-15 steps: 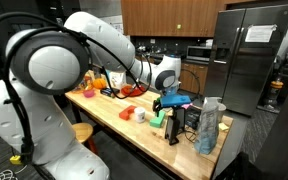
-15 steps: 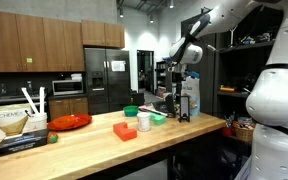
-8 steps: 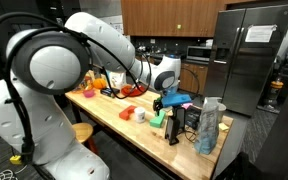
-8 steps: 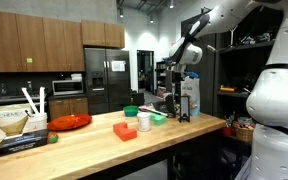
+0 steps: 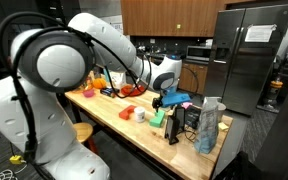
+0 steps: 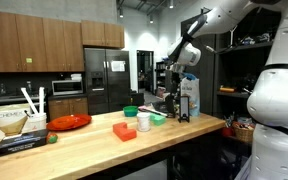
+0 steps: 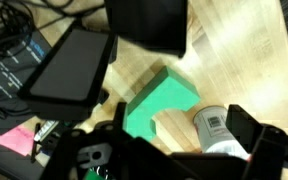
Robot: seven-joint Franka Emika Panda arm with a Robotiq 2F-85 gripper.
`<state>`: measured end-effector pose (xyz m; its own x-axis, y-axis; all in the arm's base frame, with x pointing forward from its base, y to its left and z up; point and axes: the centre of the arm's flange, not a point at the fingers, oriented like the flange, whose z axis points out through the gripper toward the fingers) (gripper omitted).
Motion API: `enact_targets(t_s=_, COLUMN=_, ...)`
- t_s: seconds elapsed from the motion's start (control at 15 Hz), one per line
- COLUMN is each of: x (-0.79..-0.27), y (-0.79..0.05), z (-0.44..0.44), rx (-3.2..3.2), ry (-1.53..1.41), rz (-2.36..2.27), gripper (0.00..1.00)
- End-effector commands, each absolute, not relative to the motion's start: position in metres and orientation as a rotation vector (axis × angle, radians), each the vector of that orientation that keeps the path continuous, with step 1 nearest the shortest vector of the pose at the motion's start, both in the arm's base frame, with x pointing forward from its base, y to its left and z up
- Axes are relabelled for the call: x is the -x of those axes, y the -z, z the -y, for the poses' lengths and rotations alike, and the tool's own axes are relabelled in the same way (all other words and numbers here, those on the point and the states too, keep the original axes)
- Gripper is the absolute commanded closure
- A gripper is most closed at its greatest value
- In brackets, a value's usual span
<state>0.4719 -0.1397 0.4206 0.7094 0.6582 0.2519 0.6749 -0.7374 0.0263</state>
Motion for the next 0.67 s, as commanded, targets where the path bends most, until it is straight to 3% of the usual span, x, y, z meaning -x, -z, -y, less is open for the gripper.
enact_targets(t_s=0.0, x=-0.549, y=-0.434, z=0.084, rx=2.795, ry=0.464, rz=1.184, gripper=0.0)
enact_targets(t_s=0.6, x=-0.709, y=-0.405, z=-0.064, rx=3.049, ry=0.423, rz=1.341, gripper=0.0)
